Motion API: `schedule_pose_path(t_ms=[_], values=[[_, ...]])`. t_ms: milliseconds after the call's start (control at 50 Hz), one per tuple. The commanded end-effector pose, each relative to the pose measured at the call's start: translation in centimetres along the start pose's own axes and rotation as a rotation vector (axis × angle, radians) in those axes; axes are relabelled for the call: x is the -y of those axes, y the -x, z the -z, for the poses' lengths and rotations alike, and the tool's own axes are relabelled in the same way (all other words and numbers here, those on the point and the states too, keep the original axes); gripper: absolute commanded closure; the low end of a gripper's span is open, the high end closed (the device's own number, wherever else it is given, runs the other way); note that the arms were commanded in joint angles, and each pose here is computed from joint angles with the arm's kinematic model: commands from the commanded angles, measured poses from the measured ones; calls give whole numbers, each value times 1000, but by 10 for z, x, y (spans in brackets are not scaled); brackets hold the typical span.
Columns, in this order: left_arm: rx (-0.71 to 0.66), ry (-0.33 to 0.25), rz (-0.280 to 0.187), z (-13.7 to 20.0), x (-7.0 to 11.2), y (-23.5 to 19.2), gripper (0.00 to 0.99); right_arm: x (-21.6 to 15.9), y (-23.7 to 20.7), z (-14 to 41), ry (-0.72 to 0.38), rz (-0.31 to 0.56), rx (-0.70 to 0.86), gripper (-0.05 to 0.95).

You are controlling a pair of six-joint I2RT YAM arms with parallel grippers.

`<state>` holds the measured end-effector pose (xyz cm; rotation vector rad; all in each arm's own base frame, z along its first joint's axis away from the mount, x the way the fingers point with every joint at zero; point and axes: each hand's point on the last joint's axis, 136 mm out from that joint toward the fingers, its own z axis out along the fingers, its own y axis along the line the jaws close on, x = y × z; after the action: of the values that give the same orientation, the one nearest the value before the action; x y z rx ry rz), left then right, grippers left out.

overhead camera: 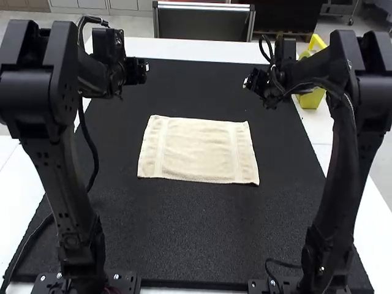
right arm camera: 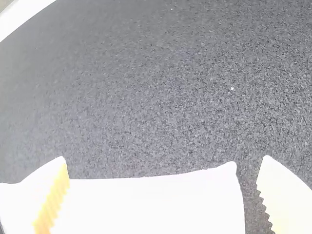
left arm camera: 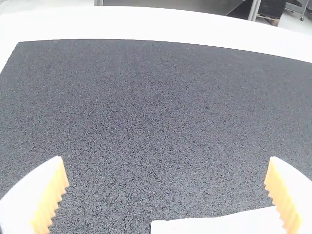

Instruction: Fold the towel.

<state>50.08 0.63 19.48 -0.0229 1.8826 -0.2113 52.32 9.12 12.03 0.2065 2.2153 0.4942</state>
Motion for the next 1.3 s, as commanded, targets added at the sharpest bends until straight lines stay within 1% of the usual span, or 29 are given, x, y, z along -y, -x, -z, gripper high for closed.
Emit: schedule_pose_path(t_ms=[0, 100, 180, 300, 420, 620, 800, 940, 1040, 1160, 1280], values=[[54, -28, -9, 4, 10, 26, 39, 7, -1, 2, -21, 14, 7, 5], [55, -28, -9, 5, 10, 27, 39, 11, -8, -3, -26, 14, -7, 5], [57, -28, -8, 5, 10, 27, 39, 13, -5, -4, -36, 17, 2, 5], [57, -28, -6, 6, 10, 27, 39, 2, 11, 4, -21, 26, 25, 5], [58, -28, -7, 7, 11, 28, 39, -14, 33, 23, 6, 39, 82, 5], [62, -29, -6, 11, 12, 31, 39, -18, 36, 29, 10, 41, 93, 5], [62, -33, -7, 16, 14, 33, 39, -28, 51, 44, 26, 39, 126, 5], [70, -44, -13, 21, 22, 37, 39, -16, 29, 41, 3, 33, 86, 5], [77, -53, -16, 32, 28, 43, 39, -9, 18, 38, -9, 32, 78, 5], [75, -54, -18, 41, 29, 38, 41, -4, 12, 35, -19, 34, 85, 5], [62, -49, -18, 40, 27, 24, 41, 1, 6, 29, -29, 48, 79, 5]])
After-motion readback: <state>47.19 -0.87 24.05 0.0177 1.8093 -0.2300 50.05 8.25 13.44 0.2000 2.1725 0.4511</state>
